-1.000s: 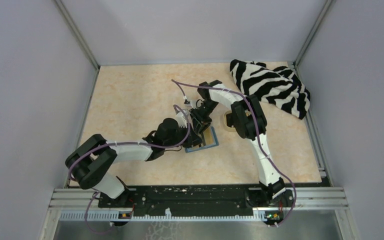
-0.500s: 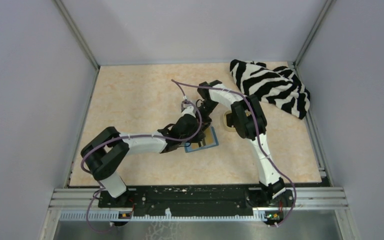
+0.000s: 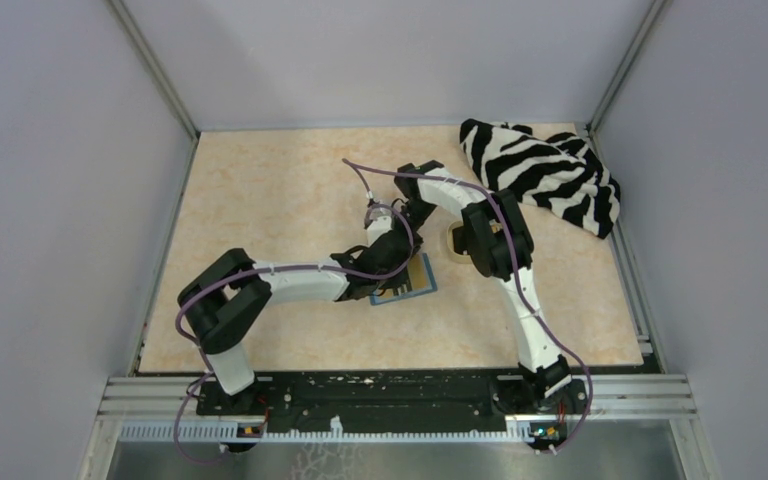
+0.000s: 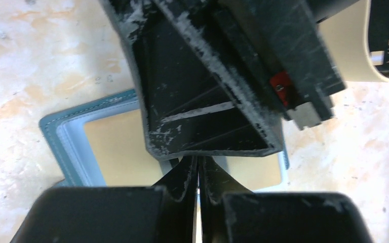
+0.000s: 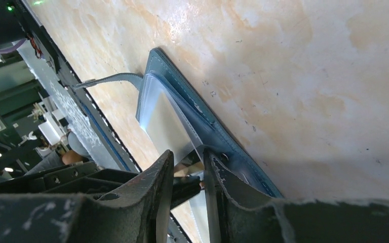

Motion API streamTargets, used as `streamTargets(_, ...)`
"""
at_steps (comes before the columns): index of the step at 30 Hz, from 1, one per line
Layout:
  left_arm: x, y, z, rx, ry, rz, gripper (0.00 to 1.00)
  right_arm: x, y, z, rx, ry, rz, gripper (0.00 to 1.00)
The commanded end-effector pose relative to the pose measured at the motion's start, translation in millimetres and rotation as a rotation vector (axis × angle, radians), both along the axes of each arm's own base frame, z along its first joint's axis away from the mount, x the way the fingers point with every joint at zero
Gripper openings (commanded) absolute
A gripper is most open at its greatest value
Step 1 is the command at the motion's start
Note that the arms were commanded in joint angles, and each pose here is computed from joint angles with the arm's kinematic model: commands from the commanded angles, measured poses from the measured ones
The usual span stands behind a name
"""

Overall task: Put the credit cards into the card holder
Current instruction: Insert the credit card into the card holder.

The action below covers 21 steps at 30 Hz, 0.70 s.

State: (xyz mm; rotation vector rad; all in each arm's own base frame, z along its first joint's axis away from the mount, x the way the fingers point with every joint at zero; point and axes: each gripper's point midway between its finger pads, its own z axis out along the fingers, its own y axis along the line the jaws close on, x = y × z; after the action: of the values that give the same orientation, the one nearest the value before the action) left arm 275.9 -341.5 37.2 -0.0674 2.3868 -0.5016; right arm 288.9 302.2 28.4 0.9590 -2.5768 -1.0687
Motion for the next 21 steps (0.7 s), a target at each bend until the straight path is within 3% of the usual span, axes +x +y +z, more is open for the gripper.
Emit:
streamTargets(1, 3, 22, -4, 0.099, -0.014, 0.077, 0.07, 8, 4, 6, 0.011, -0.097, 0.033, 0.30)
streamTargets(11, 4, 25, 6, 0.105, -0.043, 0.064, 0.07, 14, 3, 30, 0.025, -0.171, 0.043, 0.38)
streamTargets(21, -11, 15, 71, -0.105, -0.261, -0.149, 0.12, 24, -12, 75, 0.076, -0.311, 0.021, 0.39)
